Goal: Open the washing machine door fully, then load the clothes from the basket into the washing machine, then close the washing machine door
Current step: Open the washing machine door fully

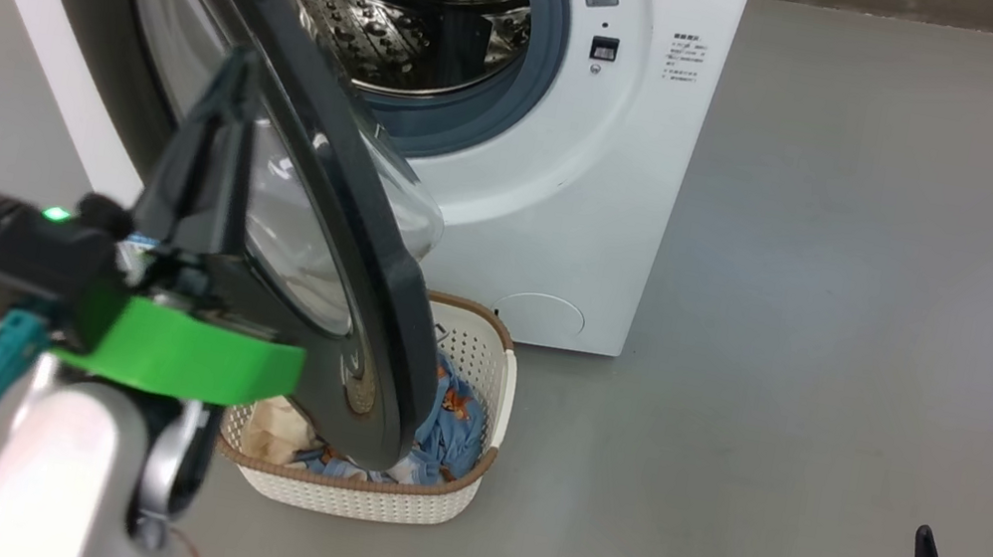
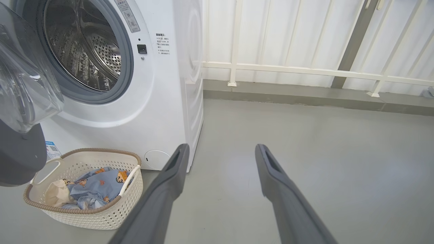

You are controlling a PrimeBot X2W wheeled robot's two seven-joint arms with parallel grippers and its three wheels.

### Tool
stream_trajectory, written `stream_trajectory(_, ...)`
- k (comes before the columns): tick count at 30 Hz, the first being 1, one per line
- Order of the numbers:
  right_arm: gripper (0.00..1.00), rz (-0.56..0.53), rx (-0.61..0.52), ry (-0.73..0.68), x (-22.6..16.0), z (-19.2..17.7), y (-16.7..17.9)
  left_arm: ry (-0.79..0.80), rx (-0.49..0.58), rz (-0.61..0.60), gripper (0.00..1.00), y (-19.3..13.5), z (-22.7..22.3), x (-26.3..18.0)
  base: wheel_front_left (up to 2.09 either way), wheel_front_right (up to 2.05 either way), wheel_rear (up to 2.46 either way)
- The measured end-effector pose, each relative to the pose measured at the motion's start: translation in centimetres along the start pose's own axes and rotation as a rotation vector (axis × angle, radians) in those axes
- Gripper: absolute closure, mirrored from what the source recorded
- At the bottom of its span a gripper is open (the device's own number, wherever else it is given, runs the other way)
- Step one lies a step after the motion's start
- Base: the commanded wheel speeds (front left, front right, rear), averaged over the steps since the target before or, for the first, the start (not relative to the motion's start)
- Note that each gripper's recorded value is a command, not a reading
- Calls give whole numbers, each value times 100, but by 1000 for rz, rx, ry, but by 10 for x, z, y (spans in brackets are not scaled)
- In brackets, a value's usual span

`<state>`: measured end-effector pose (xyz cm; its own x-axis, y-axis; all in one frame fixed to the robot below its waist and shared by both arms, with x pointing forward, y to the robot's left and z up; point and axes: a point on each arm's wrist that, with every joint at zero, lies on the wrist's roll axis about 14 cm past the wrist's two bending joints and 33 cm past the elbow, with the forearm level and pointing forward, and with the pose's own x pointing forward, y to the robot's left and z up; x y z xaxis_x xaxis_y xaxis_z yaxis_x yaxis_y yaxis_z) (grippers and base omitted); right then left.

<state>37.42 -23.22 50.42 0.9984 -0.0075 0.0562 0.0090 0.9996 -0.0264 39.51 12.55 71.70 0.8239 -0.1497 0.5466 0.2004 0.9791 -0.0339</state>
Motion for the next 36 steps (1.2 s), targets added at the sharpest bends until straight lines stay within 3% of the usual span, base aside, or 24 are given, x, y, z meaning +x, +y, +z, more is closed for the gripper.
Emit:
stream_trajectory(8,0,5,-6,-2,1,1,1,37,-86,-203,100,-73,4,5,0,0,0)
stream_trajectory(11,0,12,-5,-2,1,1,4,158,-141,-288,100,-105,-27,-6,0,0,0)
stream_trajectory(18,0,40,-5,9,6,-2,13,355,-221,-370,100,-142,-82,-34,0,0,0)
stream_trajectory(25,0,93,-1,1,17,-1,30,457,-251,-349,100,-150,-116,-49,0,0,0)
stream_trajectory(36,0,134,9,-4,26,-1,44,534,-220,-237,100,-129,-149,-55,0,0,0)
